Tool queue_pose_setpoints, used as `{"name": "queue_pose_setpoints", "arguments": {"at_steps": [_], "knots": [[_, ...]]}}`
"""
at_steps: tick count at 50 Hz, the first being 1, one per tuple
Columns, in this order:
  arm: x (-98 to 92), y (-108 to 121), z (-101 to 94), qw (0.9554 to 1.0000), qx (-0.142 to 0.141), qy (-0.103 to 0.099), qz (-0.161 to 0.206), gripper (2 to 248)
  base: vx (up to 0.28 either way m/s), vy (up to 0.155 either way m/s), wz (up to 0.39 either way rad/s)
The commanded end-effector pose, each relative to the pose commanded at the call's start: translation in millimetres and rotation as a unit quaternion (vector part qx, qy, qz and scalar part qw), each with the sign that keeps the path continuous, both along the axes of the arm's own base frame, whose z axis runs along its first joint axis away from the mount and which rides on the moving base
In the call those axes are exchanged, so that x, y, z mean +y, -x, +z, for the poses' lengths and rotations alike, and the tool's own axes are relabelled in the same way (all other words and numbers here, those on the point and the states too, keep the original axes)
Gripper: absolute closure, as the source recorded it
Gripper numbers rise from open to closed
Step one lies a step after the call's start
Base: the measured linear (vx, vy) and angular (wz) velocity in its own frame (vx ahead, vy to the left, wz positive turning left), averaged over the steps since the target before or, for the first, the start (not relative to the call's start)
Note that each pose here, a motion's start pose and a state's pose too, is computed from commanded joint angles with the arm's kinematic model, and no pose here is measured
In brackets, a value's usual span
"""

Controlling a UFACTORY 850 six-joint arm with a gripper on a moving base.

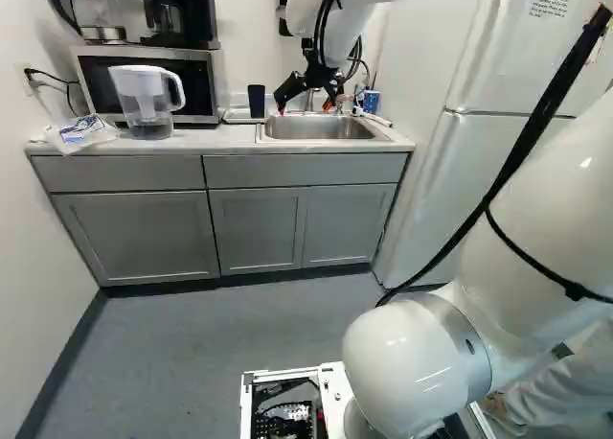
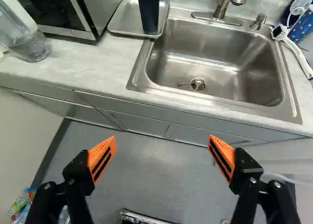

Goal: Rinse the cup and place it in the tray

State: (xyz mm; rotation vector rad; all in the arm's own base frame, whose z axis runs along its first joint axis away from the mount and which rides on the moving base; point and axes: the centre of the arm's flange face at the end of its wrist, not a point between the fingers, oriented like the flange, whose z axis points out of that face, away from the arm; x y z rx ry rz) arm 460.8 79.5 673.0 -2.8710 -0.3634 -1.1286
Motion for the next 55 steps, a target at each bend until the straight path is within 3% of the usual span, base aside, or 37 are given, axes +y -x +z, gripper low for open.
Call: {"name": "queue_pose_setpoints", "arguments": {"at_steps": [26, 55], "knots": [[-3.3, 1.3, -13.6, 0.9999, -0.009, -0.003, -0.005, 3, 0.0, 0.0, 0.0], [-13.3, 7.8, -52.7, 0.9992, -0.036, -0.01, -0.018, 3, 0.0, 0.0, 0.0]]}}
